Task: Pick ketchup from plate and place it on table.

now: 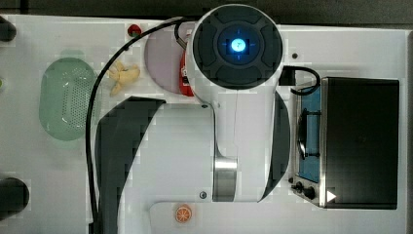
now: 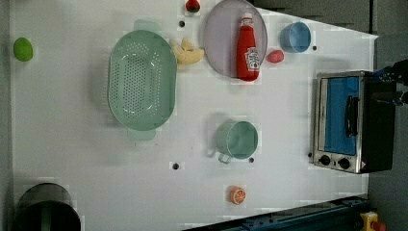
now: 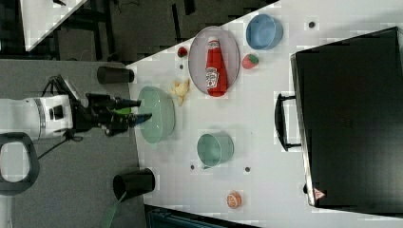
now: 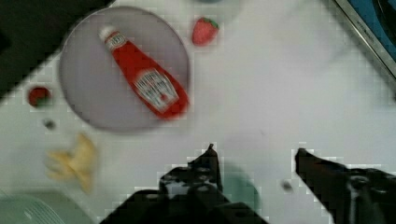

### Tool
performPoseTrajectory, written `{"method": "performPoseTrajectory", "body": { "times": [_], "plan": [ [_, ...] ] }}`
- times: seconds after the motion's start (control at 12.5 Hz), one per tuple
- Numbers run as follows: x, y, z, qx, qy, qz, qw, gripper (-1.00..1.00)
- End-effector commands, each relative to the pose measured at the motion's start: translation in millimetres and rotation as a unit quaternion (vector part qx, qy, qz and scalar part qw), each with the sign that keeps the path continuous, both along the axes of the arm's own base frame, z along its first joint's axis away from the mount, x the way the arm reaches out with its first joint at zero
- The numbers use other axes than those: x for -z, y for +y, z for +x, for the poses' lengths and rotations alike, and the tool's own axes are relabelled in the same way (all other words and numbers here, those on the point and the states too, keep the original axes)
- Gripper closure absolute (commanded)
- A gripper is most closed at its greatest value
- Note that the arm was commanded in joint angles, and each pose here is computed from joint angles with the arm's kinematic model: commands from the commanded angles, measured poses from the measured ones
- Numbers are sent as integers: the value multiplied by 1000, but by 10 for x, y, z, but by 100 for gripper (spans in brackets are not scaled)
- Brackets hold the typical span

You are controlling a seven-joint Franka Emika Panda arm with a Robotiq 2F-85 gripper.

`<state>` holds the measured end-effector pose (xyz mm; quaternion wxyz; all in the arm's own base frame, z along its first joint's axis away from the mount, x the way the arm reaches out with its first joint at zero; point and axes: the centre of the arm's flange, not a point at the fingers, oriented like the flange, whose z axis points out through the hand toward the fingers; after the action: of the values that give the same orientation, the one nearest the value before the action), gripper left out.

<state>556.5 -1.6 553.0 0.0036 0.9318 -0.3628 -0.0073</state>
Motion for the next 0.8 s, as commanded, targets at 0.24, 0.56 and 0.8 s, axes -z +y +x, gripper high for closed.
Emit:
{"method": "performPoseTrajectory", "body": {
  "times": [0.24, 0.56, 0.8],
  "plan": [
    [-692, 42, -610, 56, 18, -4, 998, -100],
    [-249, 146, -343, -7, 51, 2, 999, -100],
    [276, 257, -8, -92, 63, 12, 994, -100]
  ]
}}
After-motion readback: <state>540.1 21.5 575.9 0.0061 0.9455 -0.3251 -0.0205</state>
